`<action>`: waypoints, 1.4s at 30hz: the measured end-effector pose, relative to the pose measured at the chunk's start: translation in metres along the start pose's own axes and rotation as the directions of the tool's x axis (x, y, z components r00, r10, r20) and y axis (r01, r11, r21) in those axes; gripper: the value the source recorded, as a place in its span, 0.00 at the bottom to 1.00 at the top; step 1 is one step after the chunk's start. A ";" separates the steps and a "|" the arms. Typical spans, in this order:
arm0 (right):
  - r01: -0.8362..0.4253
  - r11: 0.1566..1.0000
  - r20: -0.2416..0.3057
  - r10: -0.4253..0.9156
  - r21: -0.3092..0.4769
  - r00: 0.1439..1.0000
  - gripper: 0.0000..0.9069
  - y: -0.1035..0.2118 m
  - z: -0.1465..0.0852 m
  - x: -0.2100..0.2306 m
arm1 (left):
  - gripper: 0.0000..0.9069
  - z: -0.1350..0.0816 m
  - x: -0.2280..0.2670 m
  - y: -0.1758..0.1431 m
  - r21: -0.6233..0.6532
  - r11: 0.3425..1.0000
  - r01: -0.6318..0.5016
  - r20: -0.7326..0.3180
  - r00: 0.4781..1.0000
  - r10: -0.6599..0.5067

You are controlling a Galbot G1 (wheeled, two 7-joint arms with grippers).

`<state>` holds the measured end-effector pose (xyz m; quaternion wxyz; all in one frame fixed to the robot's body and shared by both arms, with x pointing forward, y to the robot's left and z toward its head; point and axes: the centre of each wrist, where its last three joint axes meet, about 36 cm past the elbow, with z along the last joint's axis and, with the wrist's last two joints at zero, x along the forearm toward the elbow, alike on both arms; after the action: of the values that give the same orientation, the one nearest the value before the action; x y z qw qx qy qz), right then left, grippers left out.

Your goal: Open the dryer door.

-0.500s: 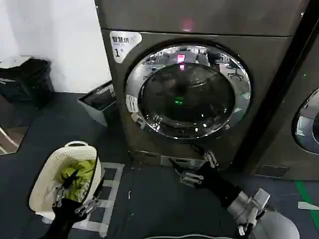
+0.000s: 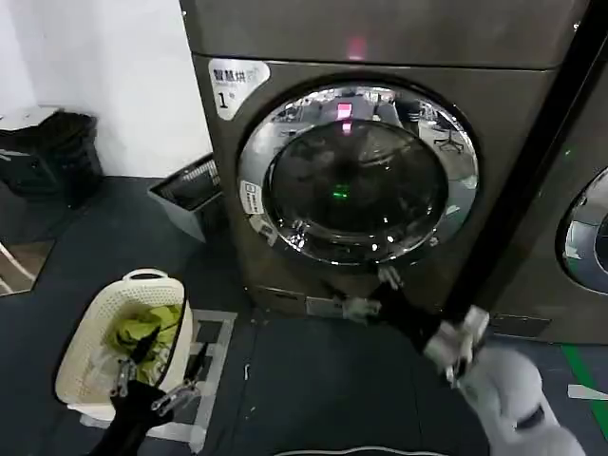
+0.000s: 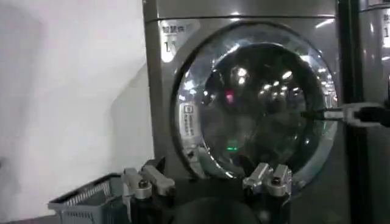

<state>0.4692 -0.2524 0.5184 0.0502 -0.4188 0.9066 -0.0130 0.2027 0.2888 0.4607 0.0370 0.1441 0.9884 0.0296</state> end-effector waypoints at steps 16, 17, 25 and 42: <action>0.062 0.998 -0.051 -0.063 -0.003 0.997 1.00 -0.018 0.009 -0.115 | 1.00 -0.002 0.003 0.001 0.009 1.000 0.028 -0.018 0.999 -0.027; 0.065 0.998 -0.060 -0.065 -0.004 0.996 1.00 -0.020 0.010 -0.118 | 1.00 -0.002 0.002 0.000 0.011 1.000 0.026 -0.017 1.000 -0.026; 0.071 0.997 -0.054 -0.071 -0.001 0.996 1.00 -0.028 0.013 -0.142 | 1.00 -0.003 0.000 0.000 0.015 1.000 0.025 -0.008 1.000 -0.025; 0.086 0.995 -0.079 -0.089 -0.041 0.993 1.00 -0.033 0.025 -0.194 | 1.00 -0.001 0.001 -0.001 0.013 0.999 0.037 -0.014 0.999 -0.037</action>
<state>0.6215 -0.1257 0.5113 0.0050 -0.4583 0.8886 -0.0151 0.2017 0.2878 0.4612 0.0298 0.1260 0.9913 0.0231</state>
